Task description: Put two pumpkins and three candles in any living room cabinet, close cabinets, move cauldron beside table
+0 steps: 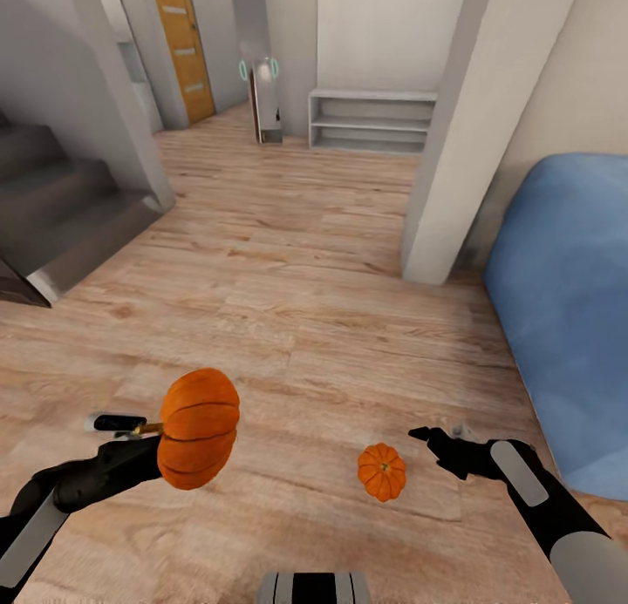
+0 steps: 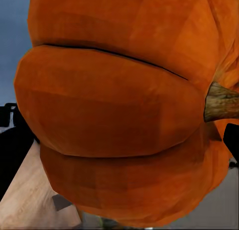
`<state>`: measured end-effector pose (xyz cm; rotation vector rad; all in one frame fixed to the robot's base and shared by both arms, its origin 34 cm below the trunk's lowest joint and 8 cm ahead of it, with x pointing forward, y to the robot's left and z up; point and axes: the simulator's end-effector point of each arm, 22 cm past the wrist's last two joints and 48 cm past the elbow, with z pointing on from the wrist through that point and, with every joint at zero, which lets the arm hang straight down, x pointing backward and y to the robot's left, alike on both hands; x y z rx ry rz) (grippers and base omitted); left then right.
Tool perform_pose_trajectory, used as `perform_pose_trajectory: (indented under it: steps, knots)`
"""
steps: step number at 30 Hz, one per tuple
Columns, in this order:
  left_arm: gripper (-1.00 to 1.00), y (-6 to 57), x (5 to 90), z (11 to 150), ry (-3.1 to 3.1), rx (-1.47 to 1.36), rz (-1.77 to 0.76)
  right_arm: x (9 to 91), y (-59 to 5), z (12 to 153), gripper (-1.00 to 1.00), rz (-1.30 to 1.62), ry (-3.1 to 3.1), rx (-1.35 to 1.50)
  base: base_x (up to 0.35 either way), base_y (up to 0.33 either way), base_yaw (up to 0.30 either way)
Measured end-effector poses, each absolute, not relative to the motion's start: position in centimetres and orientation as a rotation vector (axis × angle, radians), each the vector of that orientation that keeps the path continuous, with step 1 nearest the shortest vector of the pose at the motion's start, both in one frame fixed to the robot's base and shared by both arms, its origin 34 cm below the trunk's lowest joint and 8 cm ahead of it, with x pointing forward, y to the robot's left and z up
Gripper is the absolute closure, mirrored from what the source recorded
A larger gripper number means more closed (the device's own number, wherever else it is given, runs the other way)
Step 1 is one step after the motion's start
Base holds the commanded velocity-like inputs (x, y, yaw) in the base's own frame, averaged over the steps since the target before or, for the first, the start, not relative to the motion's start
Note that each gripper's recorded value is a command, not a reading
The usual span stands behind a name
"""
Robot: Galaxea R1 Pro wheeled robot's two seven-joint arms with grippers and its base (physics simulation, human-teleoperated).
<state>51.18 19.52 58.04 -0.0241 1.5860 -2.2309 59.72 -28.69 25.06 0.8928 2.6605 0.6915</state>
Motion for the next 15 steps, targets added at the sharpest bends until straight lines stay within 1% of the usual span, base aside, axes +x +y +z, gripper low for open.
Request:
perform_pose_trajectory:
  steps: [4,10,15]
  knots:
    - [1.0,18.8,50.5,58.0,1.592,-0.027,-2.27,60.0,-28.8,24.4,-1.0,0.693,2.641,0.895,0.0,0.0,0.0]
    - [1.0,18.6,50.5,56.9,1.603,-0.057,-2.288,60.6,-27.5,24.2,-1.0,0.802,2.588,0.89,0.0,0.0,0.0]
    - [1.0,18.5,50.6,55.8,1.617,-0.09,-2.295,59.9,-27.4,22.9,-1.0,0.805,2.605,0.908,0.0,0.0,0.0]
